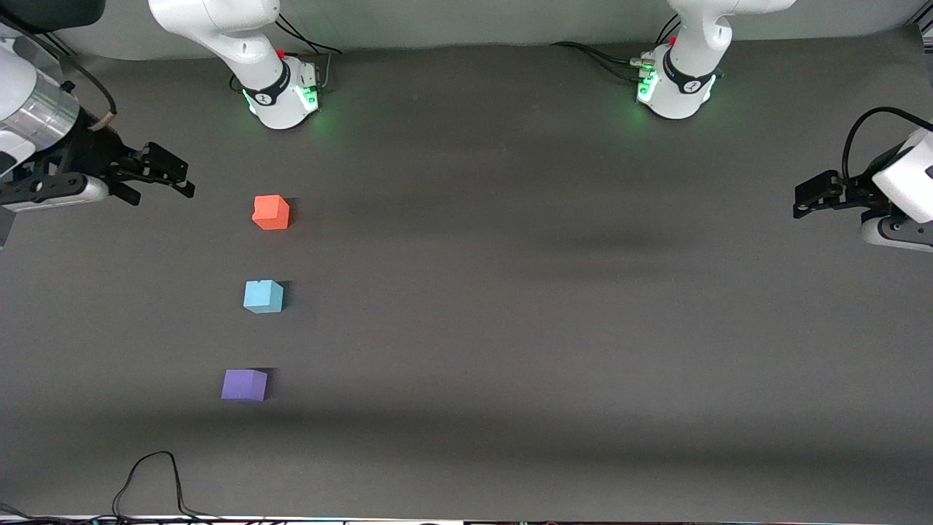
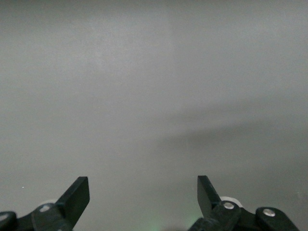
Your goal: Place blue block between orange and purple blocks
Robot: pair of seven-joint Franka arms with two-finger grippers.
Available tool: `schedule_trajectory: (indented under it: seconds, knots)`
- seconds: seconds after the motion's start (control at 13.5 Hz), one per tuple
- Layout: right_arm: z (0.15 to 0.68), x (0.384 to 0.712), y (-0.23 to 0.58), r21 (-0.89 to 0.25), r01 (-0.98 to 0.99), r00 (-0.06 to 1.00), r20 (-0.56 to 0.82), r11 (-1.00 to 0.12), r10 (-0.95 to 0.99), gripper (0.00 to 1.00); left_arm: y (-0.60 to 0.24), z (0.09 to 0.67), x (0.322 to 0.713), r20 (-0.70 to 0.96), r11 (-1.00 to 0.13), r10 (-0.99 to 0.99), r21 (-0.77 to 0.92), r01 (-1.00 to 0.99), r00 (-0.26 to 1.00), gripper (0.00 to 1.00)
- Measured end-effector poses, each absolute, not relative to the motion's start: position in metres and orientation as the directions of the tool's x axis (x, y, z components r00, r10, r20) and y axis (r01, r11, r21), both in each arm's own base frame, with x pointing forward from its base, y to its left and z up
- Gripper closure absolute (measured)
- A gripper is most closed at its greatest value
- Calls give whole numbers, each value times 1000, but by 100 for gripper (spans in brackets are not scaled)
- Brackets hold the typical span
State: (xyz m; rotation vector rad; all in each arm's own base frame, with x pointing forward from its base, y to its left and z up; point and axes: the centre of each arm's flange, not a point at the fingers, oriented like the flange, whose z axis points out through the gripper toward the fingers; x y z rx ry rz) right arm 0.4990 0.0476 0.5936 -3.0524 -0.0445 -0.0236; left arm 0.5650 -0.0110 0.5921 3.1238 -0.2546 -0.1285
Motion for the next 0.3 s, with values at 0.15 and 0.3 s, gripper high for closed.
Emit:
schedule_trajectory:
  seconds: [0.15,0.3]
  knots:
    - [588,498,47,-65,34,999,9,-997,34,0,-11,592,565,-81,-987,-162,11,-161,984,0]
    - [586,497,48,-60,38,999,6,-997,37,0,-11,592,565,-79,-987,-162,11,-161,984,0]
